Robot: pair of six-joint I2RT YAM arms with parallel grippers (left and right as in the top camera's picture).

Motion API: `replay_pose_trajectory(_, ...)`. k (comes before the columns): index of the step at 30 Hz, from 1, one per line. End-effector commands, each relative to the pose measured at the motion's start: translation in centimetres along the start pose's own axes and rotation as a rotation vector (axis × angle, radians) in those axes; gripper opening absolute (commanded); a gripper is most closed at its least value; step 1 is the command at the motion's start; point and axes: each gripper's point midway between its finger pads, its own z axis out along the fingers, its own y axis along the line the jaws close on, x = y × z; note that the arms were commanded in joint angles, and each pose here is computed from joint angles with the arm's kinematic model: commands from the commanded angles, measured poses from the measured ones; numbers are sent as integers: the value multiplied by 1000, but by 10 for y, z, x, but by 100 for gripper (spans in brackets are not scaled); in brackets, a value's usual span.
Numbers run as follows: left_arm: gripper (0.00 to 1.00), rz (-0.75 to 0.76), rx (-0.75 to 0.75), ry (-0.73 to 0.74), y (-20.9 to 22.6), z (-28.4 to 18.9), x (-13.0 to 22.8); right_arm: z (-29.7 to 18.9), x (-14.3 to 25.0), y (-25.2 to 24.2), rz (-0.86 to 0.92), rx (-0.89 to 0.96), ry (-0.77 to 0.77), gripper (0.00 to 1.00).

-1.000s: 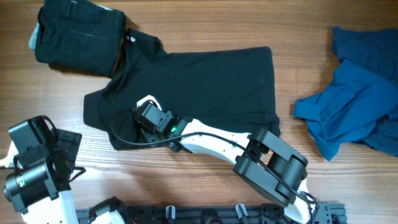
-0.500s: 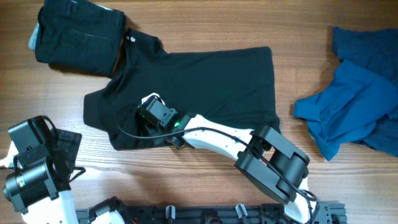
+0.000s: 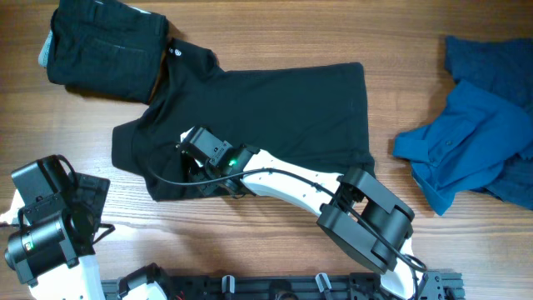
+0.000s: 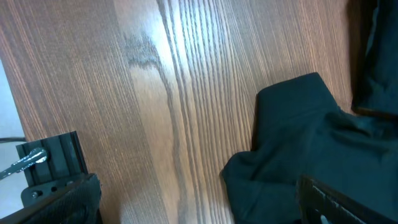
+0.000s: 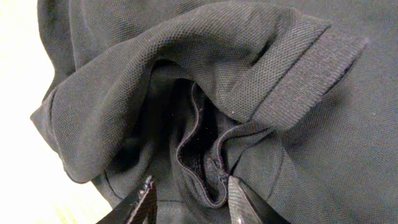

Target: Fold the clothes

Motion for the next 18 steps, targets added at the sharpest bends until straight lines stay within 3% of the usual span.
replay_pose_trajectory(1, 100, 6, 27, 7, -3, -4, 0, 5, -2, 3, -30, 3, 0, 37)
replay_pose_trajectory(13, 100, 6, 29, 9, -3, -4, 1, 24, 10, -2, -23, 13, 34, 36)
replay_pose_trajectory(18, 100, 6, 29, 9, -3, -4, 1, 24, 4, -9, 10, 54, 6, 18)
